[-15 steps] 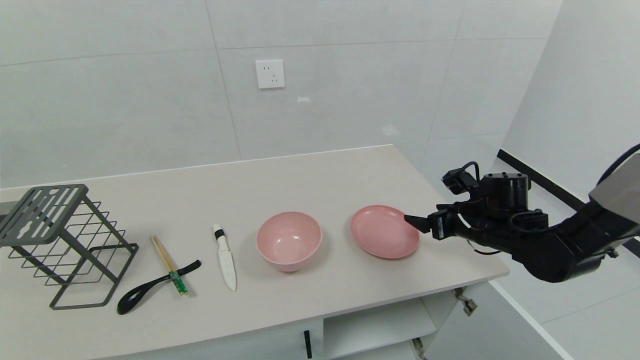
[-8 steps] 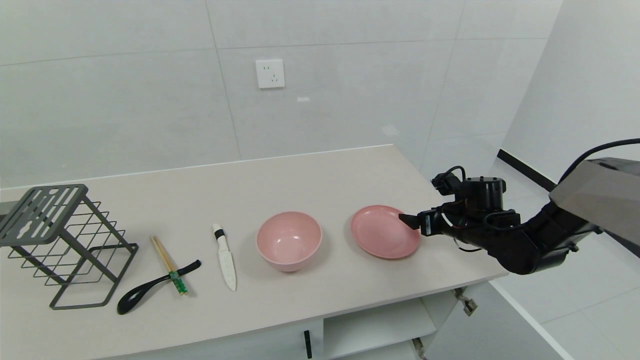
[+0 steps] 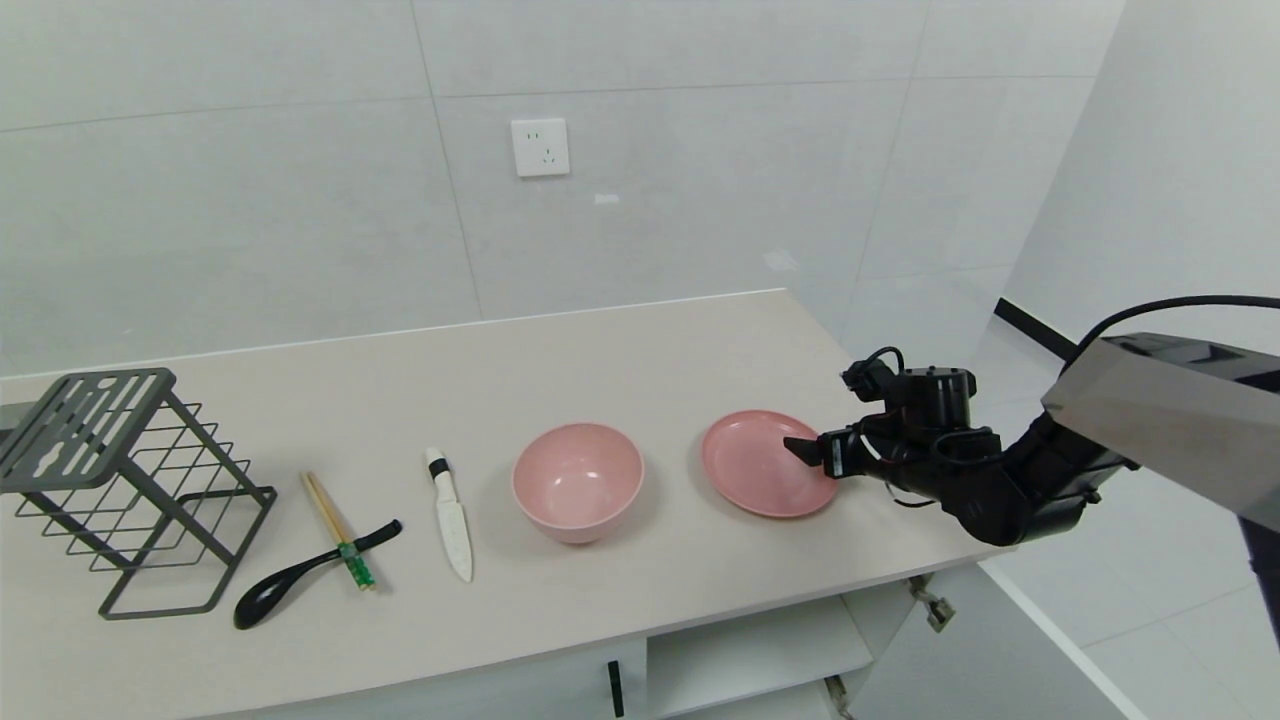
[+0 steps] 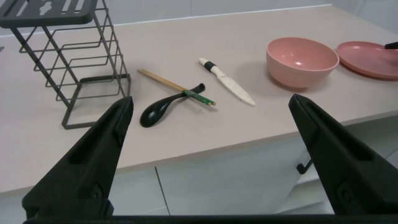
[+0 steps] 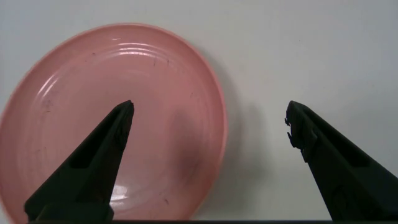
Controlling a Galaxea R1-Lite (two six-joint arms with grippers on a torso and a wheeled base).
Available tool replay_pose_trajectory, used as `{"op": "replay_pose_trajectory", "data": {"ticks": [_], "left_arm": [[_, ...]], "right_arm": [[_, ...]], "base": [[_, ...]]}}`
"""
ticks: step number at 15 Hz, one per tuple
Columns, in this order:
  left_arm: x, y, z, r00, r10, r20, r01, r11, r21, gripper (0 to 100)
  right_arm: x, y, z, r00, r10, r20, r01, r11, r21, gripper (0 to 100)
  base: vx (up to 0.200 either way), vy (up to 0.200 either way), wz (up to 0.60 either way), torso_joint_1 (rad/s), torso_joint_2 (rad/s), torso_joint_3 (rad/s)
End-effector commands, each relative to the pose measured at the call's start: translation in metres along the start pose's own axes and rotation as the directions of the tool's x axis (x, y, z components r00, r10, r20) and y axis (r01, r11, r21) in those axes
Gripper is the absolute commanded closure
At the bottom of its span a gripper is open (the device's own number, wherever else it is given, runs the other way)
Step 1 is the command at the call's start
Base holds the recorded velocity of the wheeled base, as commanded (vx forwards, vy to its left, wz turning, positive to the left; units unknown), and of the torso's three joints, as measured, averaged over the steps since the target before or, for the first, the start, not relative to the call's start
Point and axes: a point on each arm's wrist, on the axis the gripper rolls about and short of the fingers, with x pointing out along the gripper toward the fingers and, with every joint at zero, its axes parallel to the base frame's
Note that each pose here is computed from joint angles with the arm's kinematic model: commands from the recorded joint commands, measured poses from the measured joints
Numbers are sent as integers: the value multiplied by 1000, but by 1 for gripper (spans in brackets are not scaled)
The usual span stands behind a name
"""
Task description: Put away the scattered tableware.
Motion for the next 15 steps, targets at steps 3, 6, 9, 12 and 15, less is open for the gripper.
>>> {"op": "replay_pose_trajectory", "data": {"ticks": [3, 6, 9, 12, 15], "left_arm": [[0, 0, 0, 1000, 0, -1, 0, 1000, -1, 0], [0, 0, 0, 1000, 0, -1, 0, 1000, -1, 0], [0, 0, 0, 1000, -1, -1, 1, 1000, -1, 0], [0, 0, 0, 1000, 0, -1, 0, 1000, -1, 0], [0, 0, 0, 1000, -1, -1, 1, 1000, -1, 0]], "right_arm": [[12, 3, -12, 999, 15, -28, -15, 1000, -1, 0], [15, 8, -15, 999, 37, -33, -37, 999, -6, 0], [18, 15, -17, 998, 56, -36, -57, 998, -13, 0], [17, 19, -18, 996, 77, -44, -76, 997, 26, 100], [16, 17, -22, 996, 61, -60, -58, 997, 41, 100]], "base": [[0, 0, 0, 0, 0, 0], [0, 0, 0, 0, 0, 0], [0, 0, 0, 0, 0, 0], [0, 0, 0, 0, 0, 0], [0, 0, 0, 0, 0, 0]]}}
